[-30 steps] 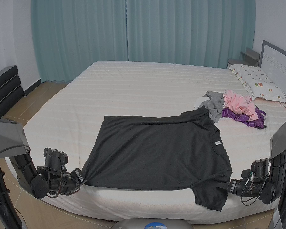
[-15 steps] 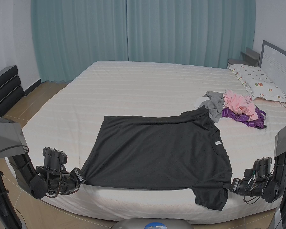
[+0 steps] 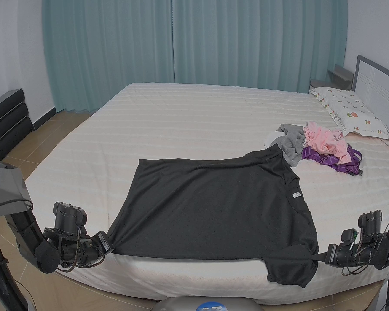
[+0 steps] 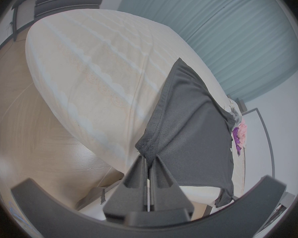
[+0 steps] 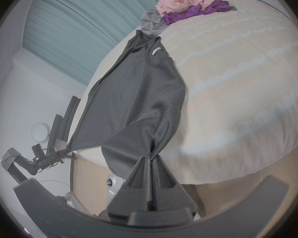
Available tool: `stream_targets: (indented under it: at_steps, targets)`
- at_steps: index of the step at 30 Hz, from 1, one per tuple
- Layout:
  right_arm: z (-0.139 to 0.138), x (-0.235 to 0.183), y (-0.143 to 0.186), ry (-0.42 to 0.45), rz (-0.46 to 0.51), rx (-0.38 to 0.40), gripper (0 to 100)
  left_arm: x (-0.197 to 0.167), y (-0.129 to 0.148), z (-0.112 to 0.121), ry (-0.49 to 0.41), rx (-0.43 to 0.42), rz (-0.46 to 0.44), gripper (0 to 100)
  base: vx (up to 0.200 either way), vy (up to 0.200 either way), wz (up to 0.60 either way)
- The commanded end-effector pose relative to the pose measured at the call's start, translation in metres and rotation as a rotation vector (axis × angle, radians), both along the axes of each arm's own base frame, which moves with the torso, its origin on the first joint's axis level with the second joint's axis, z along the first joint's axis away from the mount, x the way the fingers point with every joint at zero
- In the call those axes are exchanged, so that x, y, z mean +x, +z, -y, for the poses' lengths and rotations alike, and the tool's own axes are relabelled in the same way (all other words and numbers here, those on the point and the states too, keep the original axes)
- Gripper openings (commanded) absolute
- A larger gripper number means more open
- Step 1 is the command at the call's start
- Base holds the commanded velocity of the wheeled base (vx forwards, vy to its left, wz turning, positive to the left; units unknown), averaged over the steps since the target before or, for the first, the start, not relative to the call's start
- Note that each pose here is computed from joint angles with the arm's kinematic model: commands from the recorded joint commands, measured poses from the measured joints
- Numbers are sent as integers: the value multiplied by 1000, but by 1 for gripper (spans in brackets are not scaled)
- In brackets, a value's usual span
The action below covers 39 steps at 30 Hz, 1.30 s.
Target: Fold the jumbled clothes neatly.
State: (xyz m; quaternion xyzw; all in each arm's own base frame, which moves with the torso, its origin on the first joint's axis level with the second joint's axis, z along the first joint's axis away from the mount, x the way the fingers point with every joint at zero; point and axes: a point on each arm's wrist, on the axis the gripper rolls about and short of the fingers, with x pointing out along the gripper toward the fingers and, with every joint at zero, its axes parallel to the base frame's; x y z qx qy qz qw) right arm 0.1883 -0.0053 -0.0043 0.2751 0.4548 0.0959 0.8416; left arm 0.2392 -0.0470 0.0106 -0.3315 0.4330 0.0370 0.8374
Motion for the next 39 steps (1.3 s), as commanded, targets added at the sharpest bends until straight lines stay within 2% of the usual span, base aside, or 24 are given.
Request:
stream_targets:
  at_steps: [1, 4, 9, 15, 17, 24, 30, 39]
  targets:
    - [10, -10, 15, -12, 62, -18, 0, -8, 3, -1, -14, 14, 3, 0, 0, 0, 0]
    - [13, -12, 16, -6, 60, -22, 0, -9, 3, -2, -18, 20, 0, 0, 0, 0, 0]
    - [18, -22, 18, 55, 56, -40, 0, -21, 2, -4, -72, 68, -10, 0, 0, 0, 0]
    - [22, -27, 21, 58, 59, -53, 0, -27, 8, -5, -89, 80, 6, 0, 0, 0, 0]
    - [22, -32, 22, 89, 54, -52, 0, -38, 7, -7, -141, 122, -4, 0, 0, 0, 0]
    - [27, -42, 23, 112, 36, -71, 0, -47, 6, -8, -159, 139, -16, 0, 0, 0, 0]
    - [26, -51, 27, 126, 22, -66, 0, -62, 11, -10, -210, 176, -1, 0, 0, 0, 0]
    - [24, -58, 32, 142, 26, -76, 0, -79, 19, -12, -198, 205, 20, 0, 0, 0, 0]
